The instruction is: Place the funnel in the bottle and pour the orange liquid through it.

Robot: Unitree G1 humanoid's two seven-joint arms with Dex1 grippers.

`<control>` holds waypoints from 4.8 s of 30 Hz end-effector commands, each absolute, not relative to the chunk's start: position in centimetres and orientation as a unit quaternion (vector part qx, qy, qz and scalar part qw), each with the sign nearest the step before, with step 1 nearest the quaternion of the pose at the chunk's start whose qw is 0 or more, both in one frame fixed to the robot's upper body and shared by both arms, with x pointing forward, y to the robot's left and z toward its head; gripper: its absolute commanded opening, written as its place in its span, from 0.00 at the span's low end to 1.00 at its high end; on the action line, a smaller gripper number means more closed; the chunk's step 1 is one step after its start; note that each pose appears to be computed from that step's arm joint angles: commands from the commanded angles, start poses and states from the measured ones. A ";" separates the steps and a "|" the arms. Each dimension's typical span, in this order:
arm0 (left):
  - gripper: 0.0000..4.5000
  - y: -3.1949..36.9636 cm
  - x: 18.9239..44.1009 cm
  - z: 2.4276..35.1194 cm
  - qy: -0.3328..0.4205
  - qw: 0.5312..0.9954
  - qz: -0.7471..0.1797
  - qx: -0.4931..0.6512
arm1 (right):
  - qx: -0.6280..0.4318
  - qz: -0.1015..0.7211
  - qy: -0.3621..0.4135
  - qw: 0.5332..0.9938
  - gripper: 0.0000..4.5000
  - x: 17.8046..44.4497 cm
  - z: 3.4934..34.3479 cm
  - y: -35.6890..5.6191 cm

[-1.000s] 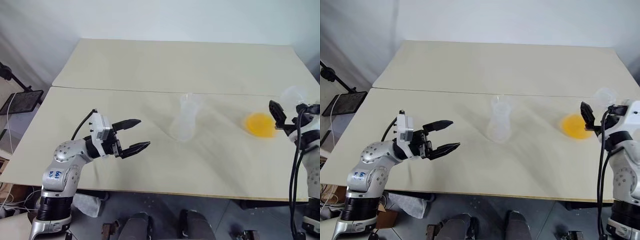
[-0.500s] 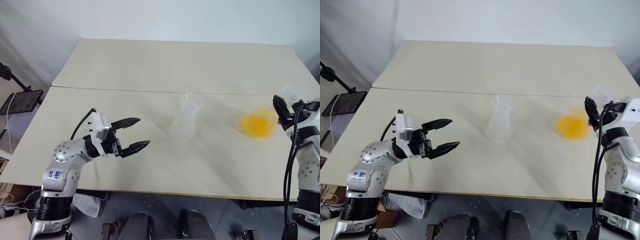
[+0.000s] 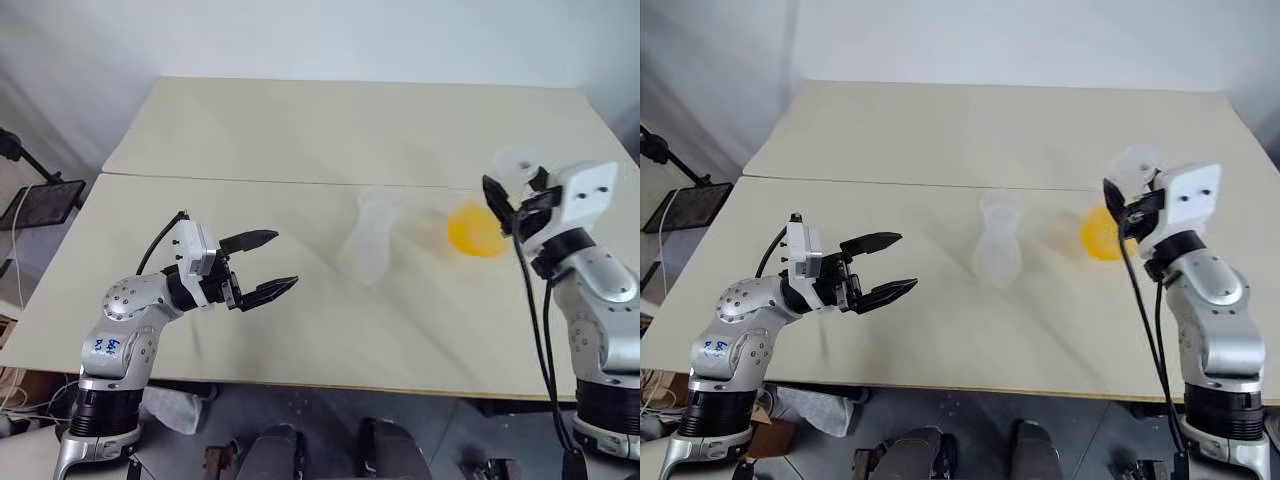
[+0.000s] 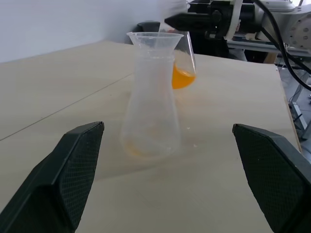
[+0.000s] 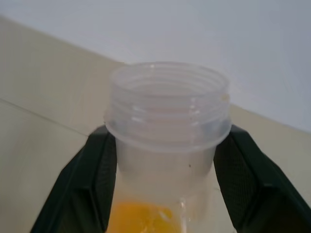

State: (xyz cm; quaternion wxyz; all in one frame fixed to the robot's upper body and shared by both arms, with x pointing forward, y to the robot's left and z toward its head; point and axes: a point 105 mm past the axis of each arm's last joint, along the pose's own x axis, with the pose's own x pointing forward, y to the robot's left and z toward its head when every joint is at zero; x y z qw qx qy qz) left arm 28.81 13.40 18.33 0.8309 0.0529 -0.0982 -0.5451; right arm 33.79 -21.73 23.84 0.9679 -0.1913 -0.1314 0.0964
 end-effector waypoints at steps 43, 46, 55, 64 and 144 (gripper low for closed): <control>1.00 12.2 28.8 19.0 -0.128 0.821 -0.553 0.052 | -0.685 0.088 -0.313 0.651 0.54 31.8 27.4 -13.1; 1.00 12.1 28.8 19.0 -0.128 0.822 -0.553 0.051 | -0.694 0.084 -0.318 0.640 0.54 31.8 27.4 -12.9; 1.00 12.0 28.8 19.1 -0.129 0.821 -0.553 0.051 | -0.700 0.068 -0.328 0.631 0.54 31.9 27.8 -12.8; 1.00 12.1 28.8 19.2 -0.130 0.822 -0.552 0.054 | -0.729 0.070 -0.337 0.592 0.54 31.8 27.5 -12.8; 1.00 11.6 28.8 19.3 -0.144 0.828 -0.541 0.045 | -0.759 0.034 -0.378 0.528 0.54 32.2 27.8 -12.8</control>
